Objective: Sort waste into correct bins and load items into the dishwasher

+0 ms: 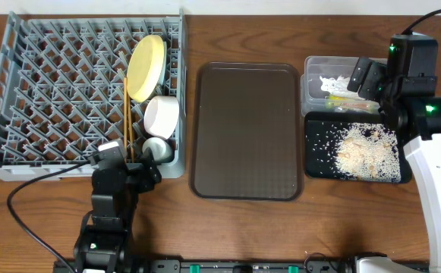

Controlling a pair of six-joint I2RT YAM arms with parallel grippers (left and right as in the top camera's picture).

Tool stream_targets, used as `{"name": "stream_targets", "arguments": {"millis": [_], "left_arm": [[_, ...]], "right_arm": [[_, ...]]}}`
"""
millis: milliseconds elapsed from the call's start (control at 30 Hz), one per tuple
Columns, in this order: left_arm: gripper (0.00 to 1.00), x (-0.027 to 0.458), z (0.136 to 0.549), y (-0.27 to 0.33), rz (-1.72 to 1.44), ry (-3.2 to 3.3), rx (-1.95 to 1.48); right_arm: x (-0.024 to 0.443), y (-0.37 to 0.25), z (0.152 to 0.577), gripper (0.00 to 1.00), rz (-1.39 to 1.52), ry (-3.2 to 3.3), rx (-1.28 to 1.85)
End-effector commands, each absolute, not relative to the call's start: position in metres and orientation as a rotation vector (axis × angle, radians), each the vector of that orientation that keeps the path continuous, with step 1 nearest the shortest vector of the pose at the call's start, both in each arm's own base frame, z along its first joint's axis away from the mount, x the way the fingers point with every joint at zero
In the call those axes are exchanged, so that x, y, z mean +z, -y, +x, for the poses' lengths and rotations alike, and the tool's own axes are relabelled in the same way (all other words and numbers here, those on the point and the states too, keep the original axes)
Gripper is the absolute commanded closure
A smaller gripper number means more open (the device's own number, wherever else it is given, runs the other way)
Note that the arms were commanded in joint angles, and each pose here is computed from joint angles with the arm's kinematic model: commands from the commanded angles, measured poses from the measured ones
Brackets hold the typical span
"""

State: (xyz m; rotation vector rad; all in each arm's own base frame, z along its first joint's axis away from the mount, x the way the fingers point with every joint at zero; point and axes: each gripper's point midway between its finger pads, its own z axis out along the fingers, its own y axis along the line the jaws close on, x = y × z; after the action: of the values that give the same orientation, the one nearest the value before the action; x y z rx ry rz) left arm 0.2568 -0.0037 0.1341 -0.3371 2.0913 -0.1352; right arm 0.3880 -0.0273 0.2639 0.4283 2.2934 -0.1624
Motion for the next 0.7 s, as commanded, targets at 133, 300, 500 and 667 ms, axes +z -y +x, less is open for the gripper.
{"name": "stream_targets", "arguments": {"millis": [133,300,500,667], "left_arm": [[0.18,0.137,0.257,0.038,0.101,-2.101,-0.161],[0.06,0.131,0.255,0.011,0.012,-2.13,0.009],[0.06,0.125,0.252,0.01,0.018,-2.157,0.014],[0.05,0.124,0.254,0.011,0.05,-2.143,0.03]], "right_arm": [[0.266,0.034,0.386,0.01,0.458,-2.28,-0.18],[0.267,0.034,0.386,0.01,0.459,-2.279,-0.18],[0.266,0.034,0.386,0.01,0.459,-2.28,-0.18],[0.266,0.034,0.386,0.01,0.459,-2.28,-0.18]]}}
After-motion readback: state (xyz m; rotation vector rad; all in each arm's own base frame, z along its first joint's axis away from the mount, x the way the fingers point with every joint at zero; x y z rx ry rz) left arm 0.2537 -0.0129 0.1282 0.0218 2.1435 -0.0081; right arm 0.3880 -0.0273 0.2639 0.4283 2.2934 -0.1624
